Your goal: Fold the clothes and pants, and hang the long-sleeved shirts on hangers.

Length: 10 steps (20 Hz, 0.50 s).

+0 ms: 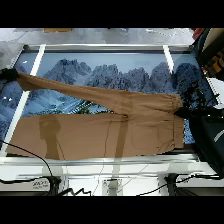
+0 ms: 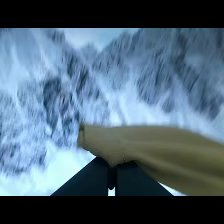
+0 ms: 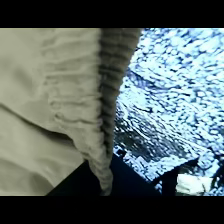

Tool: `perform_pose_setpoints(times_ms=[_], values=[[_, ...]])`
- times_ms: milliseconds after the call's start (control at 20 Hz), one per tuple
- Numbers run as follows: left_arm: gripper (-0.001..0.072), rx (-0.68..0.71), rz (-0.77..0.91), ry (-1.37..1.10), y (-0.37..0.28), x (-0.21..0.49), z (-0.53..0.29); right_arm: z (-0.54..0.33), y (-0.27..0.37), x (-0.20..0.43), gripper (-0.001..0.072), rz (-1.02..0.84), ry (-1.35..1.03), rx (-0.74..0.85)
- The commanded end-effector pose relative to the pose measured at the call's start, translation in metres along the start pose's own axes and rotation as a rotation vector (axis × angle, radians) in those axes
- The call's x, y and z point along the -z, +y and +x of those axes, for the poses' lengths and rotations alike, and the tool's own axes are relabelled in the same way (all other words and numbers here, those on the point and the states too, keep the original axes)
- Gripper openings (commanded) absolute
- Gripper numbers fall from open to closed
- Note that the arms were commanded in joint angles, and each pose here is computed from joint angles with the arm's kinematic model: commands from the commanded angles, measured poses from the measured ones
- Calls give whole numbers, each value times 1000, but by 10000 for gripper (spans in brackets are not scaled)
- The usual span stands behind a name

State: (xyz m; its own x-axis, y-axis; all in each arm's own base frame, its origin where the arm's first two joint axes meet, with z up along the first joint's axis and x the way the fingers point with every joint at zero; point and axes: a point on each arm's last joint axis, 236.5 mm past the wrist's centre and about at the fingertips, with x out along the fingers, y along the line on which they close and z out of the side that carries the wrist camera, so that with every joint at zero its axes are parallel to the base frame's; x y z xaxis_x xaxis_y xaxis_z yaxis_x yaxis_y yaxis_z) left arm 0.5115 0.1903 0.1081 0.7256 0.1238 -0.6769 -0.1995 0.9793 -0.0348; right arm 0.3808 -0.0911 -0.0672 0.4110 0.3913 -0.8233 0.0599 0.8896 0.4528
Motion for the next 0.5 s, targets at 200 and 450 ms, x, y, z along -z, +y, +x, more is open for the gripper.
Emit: perform_pose_setpoints(times_ms=[200,450], values=[[21,-47,223,739,49,201,49,-8,-3,3,24,10,28,31],[21,-144,306,686,76,190,65,-8,-3,3,24,11,28,31]])
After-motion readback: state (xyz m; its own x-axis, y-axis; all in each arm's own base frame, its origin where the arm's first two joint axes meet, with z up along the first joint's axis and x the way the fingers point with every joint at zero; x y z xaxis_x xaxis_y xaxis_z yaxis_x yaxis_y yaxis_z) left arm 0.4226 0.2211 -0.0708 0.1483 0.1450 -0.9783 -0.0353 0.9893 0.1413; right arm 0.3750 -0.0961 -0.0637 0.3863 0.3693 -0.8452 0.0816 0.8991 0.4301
